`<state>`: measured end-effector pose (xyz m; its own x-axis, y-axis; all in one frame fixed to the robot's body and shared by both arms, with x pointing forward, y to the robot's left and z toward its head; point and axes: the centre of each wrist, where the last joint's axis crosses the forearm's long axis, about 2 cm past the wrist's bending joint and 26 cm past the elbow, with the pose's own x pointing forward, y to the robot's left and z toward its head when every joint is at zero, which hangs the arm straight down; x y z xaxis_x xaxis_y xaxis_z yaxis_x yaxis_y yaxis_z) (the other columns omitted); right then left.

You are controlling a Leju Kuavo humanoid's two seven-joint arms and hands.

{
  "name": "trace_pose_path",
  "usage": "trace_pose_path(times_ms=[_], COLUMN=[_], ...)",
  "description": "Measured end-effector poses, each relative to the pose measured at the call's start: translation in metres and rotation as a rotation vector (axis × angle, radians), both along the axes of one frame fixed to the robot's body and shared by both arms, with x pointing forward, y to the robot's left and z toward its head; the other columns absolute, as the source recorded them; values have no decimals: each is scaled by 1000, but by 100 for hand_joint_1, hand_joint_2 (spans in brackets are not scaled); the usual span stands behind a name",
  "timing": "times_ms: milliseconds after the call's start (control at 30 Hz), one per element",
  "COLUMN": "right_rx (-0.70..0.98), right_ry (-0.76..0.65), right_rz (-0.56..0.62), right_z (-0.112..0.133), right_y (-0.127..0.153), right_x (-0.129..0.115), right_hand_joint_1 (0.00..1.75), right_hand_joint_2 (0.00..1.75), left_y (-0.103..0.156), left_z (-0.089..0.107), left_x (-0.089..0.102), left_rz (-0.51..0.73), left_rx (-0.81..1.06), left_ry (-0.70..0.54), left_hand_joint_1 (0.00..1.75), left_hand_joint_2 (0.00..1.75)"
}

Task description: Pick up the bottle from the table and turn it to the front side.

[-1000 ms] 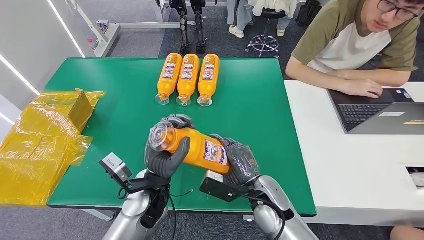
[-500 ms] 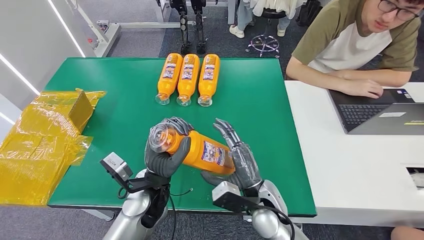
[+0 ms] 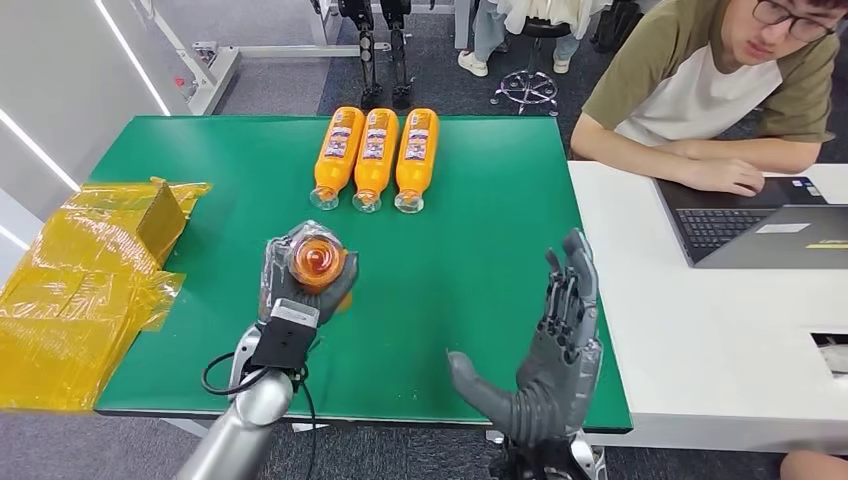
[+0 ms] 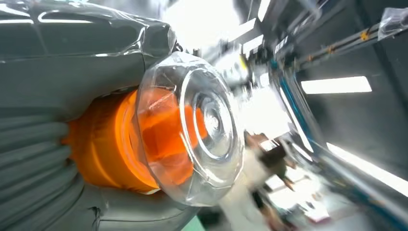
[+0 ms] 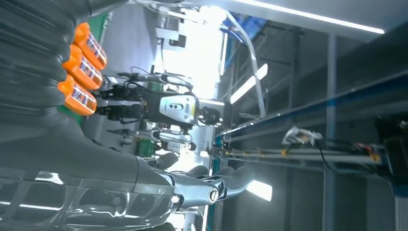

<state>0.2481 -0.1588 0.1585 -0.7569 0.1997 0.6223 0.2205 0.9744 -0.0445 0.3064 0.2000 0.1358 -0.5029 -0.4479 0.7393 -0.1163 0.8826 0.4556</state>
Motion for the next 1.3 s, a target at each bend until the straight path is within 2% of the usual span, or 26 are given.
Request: trace_pose_path(times_ms=[267,400,533,733,1067,1300], right_rx=[75,94,105,119,143,145], right_ry=[-8,-8,-10,-21,-35,-49], right_rz=[-23,-28,-27,-23,-5,-9], right_z=[6,8,10,16,31,34], right_y=[-2,-4,-4,-2,2,1], right_x=[-19,-21,-20,-18,-15,-18], right_hand_joint_1=[0,0,0,0,0,0], right_hand_joint_2=[175,175,175,175,175,175], left_y=[103,159,193,219,237,244], left_z=[6,20,29,35,-9,-26], left_x=[19,24,23,32,49,66], left_rz=[374,509,576,548,365,252], left_rx=[577,746,865,981,1140,1231], left_ry=[-103,-116,-100,17,318,550], left_hand_joint_1=[175,175,175,175,175,175], left_hand_joint_2=[175,175,175,175,175,175])
